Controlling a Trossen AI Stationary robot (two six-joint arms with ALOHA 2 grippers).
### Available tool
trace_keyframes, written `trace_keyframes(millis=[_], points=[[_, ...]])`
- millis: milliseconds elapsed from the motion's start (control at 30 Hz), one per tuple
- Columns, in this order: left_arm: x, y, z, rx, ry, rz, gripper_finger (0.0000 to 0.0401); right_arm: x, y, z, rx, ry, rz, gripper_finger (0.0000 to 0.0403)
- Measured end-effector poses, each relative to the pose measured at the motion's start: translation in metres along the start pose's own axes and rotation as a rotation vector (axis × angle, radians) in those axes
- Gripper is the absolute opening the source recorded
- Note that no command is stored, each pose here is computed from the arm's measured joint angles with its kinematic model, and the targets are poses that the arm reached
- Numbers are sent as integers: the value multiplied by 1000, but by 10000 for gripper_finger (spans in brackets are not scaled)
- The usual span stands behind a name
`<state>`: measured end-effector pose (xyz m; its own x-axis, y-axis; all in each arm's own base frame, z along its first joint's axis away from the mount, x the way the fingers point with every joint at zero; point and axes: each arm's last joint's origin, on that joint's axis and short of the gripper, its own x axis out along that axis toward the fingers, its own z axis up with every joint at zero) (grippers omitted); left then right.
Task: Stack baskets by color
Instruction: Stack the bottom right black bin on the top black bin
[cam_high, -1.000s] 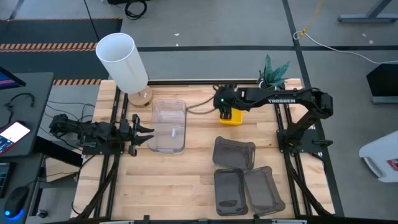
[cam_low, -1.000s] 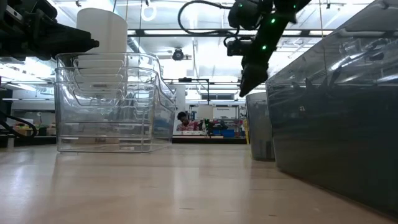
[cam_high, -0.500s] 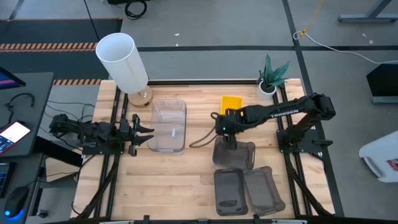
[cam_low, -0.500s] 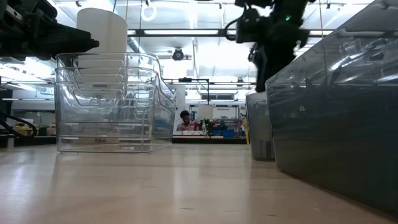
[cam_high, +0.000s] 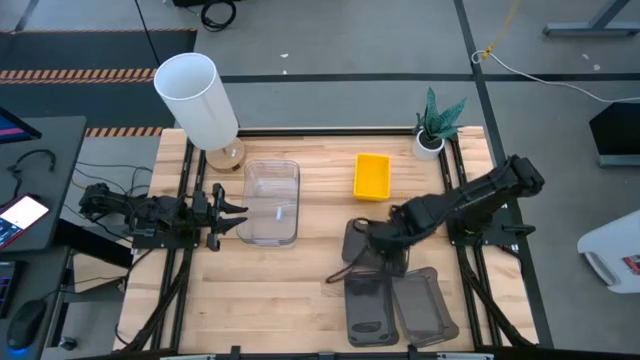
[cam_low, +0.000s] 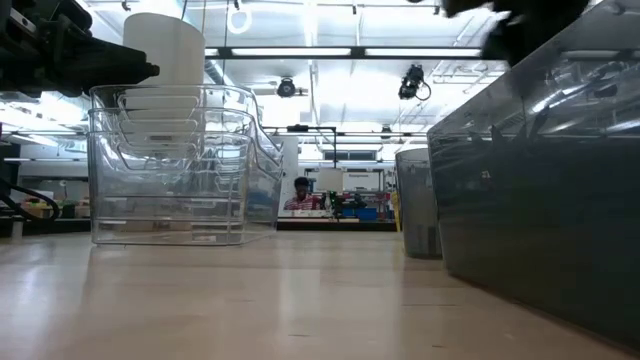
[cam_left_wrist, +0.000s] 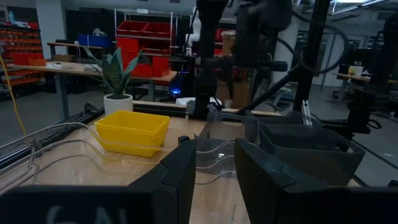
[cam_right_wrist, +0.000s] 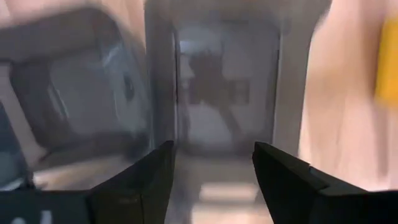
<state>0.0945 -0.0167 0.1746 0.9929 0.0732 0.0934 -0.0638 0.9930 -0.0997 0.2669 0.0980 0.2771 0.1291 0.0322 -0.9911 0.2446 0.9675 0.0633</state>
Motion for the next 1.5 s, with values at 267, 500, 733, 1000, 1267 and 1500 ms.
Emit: trace_keyframes(millis=[267,500,733,1000,1267,1500], points=[[0,0,0,0,0,0,117,3,21,-39,76,176,-59,217],[0,0,0,0,0,1,117,22,30,-62,113,264,-86,216],[0,0,0,0,0,0,117,49,28,-72,102,291,-67,216],[0,0,0,0,0,0,117,73,20,-81,55,322,-64,198],[0,0,0,0,0,0,117,95,13,-88,36,324,-48,154],[0,0,0,0,-1,0,117,96,13,-90,-17,331,-46,60]])
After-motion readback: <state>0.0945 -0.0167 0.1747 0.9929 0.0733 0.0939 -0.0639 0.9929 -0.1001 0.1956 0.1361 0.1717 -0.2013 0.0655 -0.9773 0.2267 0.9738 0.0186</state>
